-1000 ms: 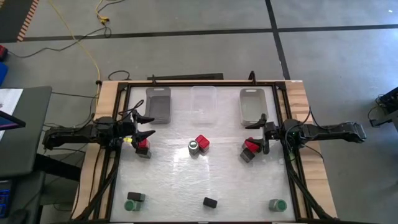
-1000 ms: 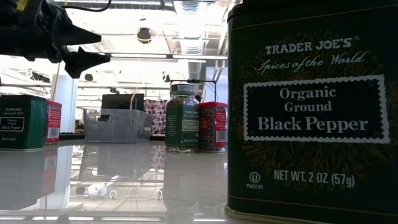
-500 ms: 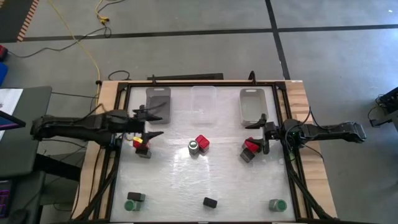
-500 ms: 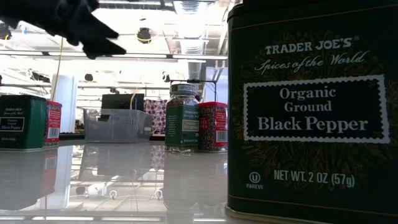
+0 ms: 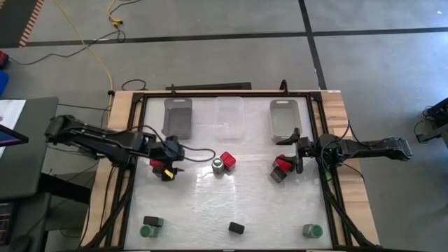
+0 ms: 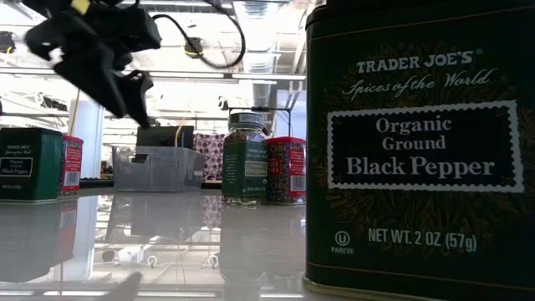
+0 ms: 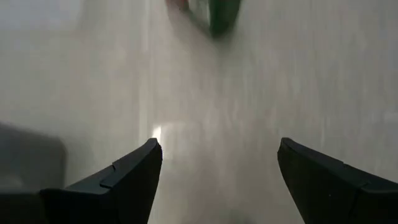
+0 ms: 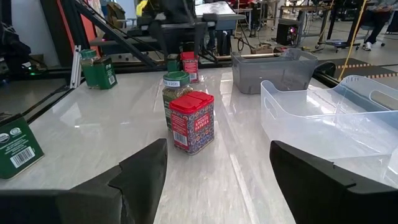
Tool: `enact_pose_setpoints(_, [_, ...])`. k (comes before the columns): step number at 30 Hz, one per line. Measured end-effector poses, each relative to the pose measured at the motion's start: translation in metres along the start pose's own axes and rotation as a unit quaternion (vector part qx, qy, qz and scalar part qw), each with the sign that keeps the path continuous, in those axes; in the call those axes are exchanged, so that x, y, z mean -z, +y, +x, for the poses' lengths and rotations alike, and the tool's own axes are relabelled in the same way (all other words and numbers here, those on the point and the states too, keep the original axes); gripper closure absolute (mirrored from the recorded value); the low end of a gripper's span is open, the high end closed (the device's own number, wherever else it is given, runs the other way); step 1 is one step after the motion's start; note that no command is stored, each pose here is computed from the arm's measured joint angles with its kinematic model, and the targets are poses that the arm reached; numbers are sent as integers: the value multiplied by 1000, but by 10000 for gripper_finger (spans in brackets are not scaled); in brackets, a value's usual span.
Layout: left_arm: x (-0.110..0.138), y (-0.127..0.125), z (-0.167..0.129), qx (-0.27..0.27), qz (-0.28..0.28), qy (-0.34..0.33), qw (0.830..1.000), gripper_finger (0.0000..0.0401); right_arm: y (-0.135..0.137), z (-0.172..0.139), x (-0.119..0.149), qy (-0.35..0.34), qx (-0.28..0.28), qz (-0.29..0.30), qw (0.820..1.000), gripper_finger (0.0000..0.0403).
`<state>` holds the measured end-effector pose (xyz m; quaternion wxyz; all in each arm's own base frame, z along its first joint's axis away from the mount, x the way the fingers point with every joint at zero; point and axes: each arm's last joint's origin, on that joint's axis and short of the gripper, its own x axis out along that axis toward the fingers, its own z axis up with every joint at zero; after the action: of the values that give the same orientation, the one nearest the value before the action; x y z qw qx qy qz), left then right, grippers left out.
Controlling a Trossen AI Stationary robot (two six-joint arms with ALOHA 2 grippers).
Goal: Sort spices by type
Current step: Put the black seasoning can into the black bin
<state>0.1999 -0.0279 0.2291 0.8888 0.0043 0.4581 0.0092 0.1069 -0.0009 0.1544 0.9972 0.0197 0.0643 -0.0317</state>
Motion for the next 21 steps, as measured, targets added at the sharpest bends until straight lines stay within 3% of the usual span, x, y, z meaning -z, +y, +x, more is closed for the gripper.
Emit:
enact_pose_setpoints(7, [13,-17,-2,7,7,92,996,95,0,0,0,0,0,0,1000,91])
enact_pose_setpoints(21, [30,-34,-10,10,8,156,988,111,0,0,0,0,0,0,1000,91])
